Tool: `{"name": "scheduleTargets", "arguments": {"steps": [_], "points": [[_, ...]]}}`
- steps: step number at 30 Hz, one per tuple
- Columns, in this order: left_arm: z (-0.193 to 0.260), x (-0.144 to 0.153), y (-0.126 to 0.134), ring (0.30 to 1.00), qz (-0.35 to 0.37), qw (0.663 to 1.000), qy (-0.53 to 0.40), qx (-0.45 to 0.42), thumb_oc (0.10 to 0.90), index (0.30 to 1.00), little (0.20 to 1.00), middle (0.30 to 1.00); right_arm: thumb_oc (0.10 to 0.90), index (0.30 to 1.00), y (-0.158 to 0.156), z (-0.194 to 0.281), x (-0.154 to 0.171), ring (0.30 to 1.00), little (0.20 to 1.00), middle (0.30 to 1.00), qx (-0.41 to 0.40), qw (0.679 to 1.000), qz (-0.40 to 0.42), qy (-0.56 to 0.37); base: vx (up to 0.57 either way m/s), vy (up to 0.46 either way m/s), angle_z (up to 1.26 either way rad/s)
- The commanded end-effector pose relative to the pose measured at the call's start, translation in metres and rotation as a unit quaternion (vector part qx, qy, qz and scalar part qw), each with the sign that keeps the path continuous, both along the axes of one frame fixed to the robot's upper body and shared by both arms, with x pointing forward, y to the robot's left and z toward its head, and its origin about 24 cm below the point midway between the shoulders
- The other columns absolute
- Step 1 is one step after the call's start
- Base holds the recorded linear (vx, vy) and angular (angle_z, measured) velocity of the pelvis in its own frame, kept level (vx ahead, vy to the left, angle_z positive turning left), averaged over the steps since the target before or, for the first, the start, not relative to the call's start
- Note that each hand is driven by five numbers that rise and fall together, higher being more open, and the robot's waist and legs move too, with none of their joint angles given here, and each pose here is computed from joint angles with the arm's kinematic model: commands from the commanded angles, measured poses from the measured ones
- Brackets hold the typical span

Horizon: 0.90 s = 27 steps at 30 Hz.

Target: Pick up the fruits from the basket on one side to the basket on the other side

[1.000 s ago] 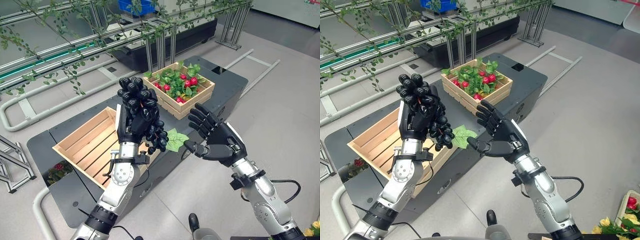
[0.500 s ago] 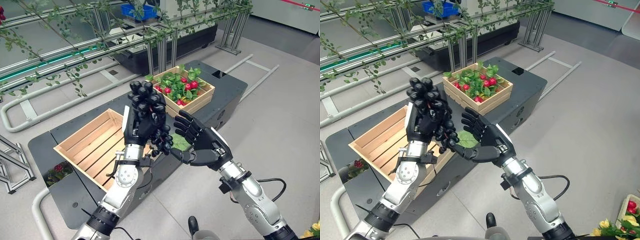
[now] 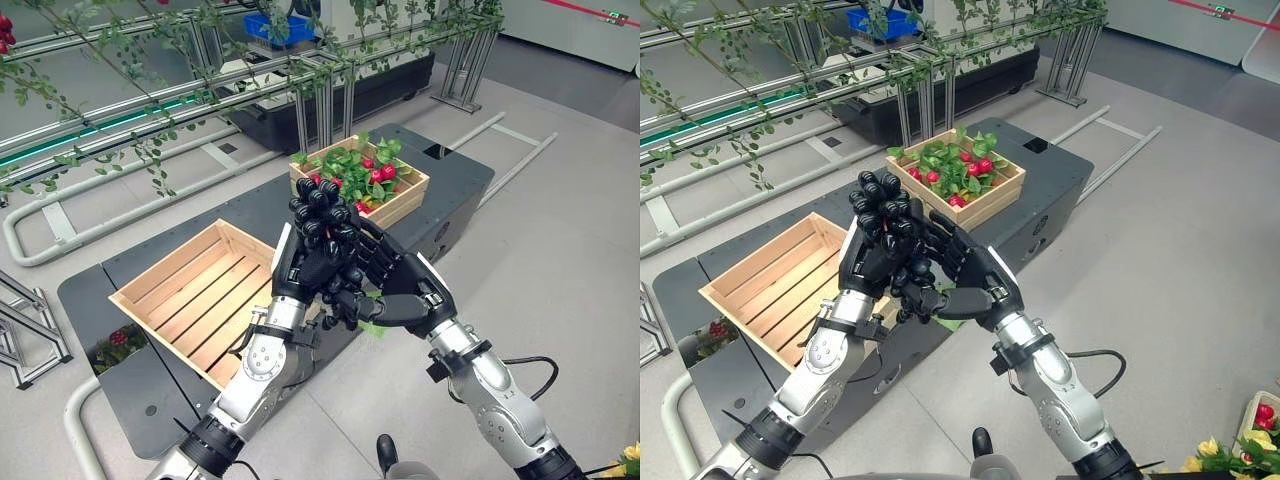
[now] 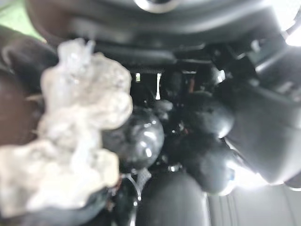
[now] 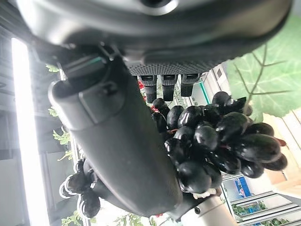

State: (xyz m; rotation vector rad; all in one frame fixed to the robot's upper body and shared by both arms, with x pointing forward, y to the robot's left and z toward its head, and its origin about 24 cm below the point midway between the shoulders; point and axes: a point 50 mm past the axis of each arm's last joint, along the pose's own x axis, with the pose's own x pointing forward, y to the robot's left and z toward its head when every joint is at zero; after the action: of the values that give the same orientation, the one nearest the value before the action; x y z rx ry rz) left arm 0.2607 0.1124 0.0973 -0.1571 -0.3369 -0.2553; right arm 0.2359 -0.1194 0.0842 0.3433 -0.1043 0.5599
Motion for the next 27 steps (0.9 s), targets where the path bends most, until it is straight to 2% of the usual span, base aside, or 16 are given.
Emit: {"name": "scheduleTargets", "arguments": {"steps": [1, 15, 20, 23, 27], "points": [[0.05, -0.004, -0.023, 0.3, -0.071, 0.988, -0.128, -0.046, 0.4, 0.3, 0.3, 0.3, 0.8, 0.9, 0.014, 0.055, 0.008, 0.9, 0.9, 0.9, 0.093, 0.987, 0.013, -0.13, 0.0, 0.0, 0.0], [0.075, -0.012, -0.005, 0.3, -0.038, 0.975, -0.204, -0.083, 0.4, 0.3, 0.3, 0.3, 0.8, 0.9, -0.008, 0.035, 0.008, 0.9, 0.9, 0.9, 0.068, 0.992, -0.054, -0.095, 0.0, 0.0, 0.0], [0.08, -0.018, -0.007, 0.3, -0.053, 0.969, -0.222, -0.093, 0.4, 0.3, 0.3, 0.3, 0.8, 0.9, -0.007, 0.017, 0.003, 0.9, 0.9, 0.9, 0.016, 0.996, -0.064, -0.065, 0.0, 0.0, 0.0], [0.087, -0.023, -0.013, 0.3, -0.077, 0.961, -0.252, -0.09, 0.4, 0.3, 0.3, 0.3, 0.8, 0.9, -0.013, 0.002, 0.007, 0.9, 0.9, 0.9, -0.03, 0.993, -0.113, -0.03, 0.0, 0.0, 0.0], [0.091, -0.025, -0.019, 0.3, -0.097, 0.957, -0.259, -0.092, 0.4, 0.3, 0.3, 0.3, 0.8, 0.9, -0.013, -0.008, 0.011, 0.9, 0.9, 0.9, -0.056, 0.991, -0.122, -0.007, 0.0, 0.0, 0.0]]}}
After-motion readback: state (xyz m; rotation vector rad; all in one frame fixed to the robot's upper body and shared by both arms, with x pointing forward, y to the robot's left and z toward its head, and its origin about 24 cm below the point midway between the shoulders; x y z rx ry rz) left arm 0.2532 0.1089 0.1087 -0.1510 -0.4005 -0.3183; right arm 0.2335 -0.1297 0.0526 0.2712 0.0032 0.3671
